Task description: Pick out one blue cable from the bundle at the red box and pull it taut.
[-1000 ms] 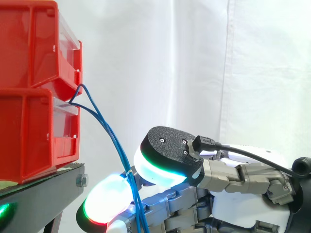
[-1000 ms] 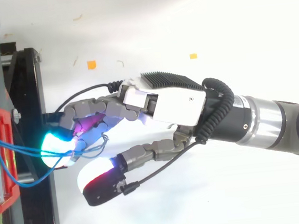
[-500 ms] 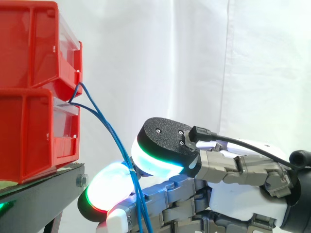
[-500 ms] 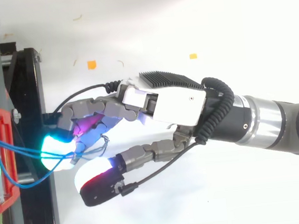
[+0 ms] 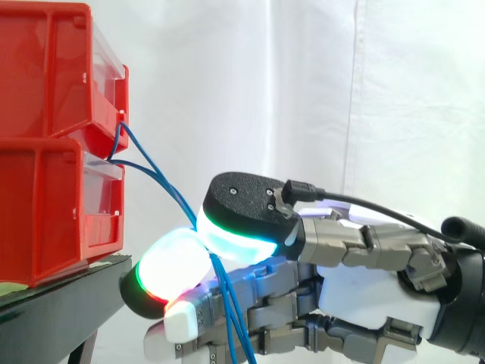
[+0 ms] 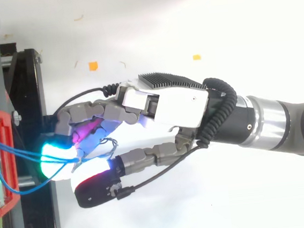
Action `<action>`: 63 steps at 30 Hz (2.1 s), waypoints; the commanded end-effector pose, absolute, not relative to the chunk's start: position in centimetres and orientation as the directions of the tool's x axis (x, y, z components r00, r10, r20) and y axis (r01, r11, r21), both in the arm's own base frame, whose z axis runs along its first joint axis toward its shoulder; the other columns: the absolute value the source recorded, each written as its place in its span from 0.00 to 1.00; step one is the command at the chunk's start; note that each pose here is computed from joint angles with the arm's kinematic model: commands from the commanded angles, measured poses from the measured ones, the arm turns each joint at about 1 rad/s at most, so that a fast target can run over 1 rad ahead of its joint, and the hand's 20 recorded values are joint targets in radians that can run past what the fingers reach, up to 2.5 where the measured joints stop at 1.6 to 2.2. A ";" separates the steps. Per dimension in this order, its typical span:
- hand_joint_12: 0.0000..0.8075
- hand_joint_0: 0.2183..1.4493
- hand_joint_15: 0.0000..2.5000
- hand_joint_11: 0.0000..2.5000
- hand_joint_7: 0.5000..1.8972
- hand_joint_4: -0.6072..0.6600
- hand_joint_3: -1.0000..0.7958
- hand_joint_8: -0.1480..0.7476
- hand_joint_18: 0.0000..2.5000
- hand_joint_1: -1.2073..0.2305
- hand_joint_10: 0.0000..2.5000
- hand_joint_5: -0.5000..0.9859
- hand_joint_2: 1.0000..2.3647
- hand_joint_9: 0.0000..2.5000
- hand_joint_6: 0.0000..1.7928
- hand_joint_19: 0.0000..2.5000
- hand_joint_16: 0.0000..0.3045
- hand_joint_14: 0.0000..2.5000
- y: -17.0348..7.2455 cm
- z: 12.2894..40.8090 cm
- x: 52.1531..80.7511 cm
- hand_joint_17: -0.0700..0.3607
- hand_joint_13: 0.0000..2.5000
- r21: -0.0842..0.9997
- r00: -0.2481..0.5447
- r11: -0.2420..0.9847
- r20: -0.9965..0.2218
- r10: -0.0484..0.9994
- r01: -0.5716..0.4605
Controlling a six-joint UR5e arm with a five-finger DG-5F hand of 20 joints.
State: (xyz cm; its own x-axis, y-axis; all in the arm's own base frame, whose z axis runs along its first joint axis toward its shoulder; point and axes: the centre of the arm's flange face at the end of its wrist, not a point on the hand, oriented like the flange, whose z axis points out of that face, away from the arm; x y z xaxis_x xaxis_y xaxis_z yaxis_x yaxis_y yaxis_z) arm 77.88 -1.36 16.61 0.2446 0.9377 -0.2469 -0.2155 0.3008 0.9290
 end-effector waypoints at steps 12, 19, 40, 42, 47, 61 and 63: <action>0.42 0.33 0.11 0.16 0.42 0.61 0.42 0.50 0.26 0.39 0.01 0.26 0.01 0.39 0.36 0.17 0.15 0.00 -1.4 16.7 78.0 0.40 0.31 0.942 0.222 0.262 -0.215 0.951 -0.209; 0.43 0.28 0.11 0.16 0.45 0.63 0.32 0.51 0.26 0.41 0.00 0.27 0.00 0.39 0.33 0.17 0.16 0.00 -0.6 16.5 77.9 0.41 0.31 0.945 0.198 0.258 -0.218 0.956 -0.202; 0.43 0.32 0.12 0.17 0.48 0.61 0.37 0.50 0.27 0.42 0.01 0.27 0.01 0.40 0.32 0.17 0.15 0.00 -2.0 16.5 77.8 0.41 0.32 0.941 0.202 0.278 -0.239 0.950 -0.195; 0.43 0.32 0.12 0.20 0.41 0.60 0.39 0.50 0.27 0.41 0.01 0.26 0.01 0.43 0.36 0.17 0.15 0.00 -2.1 16.5 77.8 0.41 0.32 0.941 0.203 0.279 -0.240 0.949 -0.192; 0.43 0.32 0.12 0.23 0.32 0.58 0.44 0.51 0.28 0.42 0.01 0.25 0.01 0.43 0.42 0.17 0.15 0.00 -2.1 16.6 77.9 0.41 0.32 0.936 0.207 0.292 -0.251 0.946 -0.198; 0.51 0.33 0.12 0.29 0.22 0.53 0.57 0.56 0.33 0.35 0.01 0.24 0.00 0.47 0.52 0.15 0.19 0.00 -2.1 16.9 78.1 0.47 0.35 0.927 0.210 0.309 -0.266 0.941 -0.212; 0.51 0.34 0.13 0.31 0.24 0.49 0.59 0.56 0.34 0.33 0.01 0.24 0.00 0.48 0.52 0.15 0.19 0.00 -2.2 16.8 78.0 0.46 0.36 0.928 0.211 0.309 -0.265 0.941 -0.211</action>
State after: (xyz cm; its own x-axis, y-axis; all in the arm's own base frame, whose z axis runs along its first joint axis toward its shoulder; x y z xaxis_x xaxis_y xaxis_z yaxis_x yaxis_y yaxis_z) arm 78.07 -2.09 16.87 0.2116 0.9409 -0.2643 -0.2150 0.3086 0.9266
